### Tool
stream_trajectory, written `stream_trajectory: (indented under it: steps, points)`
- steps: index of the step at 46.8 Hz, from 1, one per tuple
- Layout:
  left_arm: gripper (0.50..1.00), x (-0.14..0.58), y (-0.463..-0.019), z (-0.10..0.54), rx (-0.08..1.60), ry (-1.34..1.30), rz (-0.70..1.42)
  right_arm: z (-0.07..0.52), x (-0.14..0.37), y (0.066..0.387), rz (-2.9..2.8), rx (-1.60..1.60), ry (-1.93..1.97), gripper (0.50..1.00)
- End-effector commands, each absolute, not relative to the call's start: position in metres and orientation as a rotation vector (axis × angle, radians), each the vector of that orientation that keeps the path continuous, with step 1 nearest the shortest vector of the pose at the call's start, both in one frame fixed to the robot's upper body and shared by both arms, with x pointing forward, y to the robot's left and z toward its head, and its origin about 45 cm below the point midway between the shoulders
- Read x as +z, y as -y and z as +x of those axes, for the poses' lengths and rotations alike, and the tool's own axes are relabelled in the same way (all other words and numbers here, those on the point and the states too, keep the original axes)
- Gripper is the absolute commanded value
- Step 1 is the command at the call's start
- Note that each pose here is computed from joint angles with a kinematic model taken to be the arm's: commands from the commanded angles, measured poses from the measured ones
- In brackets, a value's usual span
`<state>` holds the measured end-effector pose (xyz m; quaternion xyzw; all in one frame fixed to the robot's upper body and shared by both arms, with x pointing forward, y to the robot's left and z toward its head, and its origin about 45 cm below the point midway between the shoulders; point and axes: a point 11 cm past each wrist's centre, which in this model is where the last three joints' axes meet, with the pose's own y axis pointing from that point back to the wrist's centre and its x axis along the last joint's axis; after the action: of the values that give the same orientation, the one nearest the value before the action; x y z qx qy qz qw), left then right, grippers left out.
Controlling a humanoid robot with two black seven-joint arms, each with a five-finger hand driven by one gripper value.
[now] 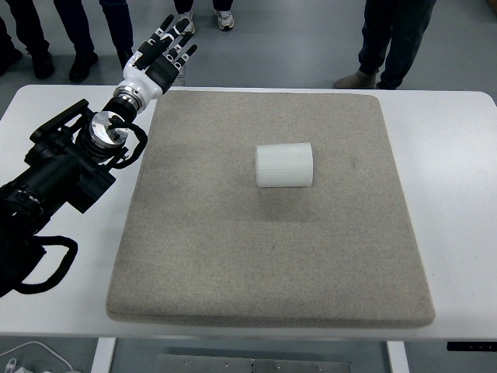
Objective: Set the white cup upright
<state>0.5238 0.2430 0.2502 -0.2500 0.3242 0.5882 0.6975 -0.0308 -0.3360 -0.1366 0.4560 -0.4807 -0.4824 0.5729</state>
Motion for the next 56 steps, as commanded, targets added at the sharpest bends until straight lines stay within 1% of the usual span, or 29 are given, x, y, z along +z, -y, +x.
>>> stream_trajectory:
  steps: [1,27,36,56]
  points:
    - [0.996,0.250,-0.243,0.524,1.309,-0.724,-0.561,-0.031,-0.137,0.336,1.069,-1.131,1.127,0.930]
    - [0.996,0.253,-0.249,0.525,1.321,-0.708,-0.550,-0.031,-0.137,0.336,1.069,-1.131,1.127,0.930]
    - [0.996,0.263,-0.244,0.527,1.287,-0.672,-0.536,-0.031,-0.137,0.336,1.069,-1.131,1.127,0.930]
    - [0.994,0.274,-0.203,0.524,1.160,-0.406,-0.238,-0.031,-0.137,0.336,1.069,-1.131,1.127,0.930]
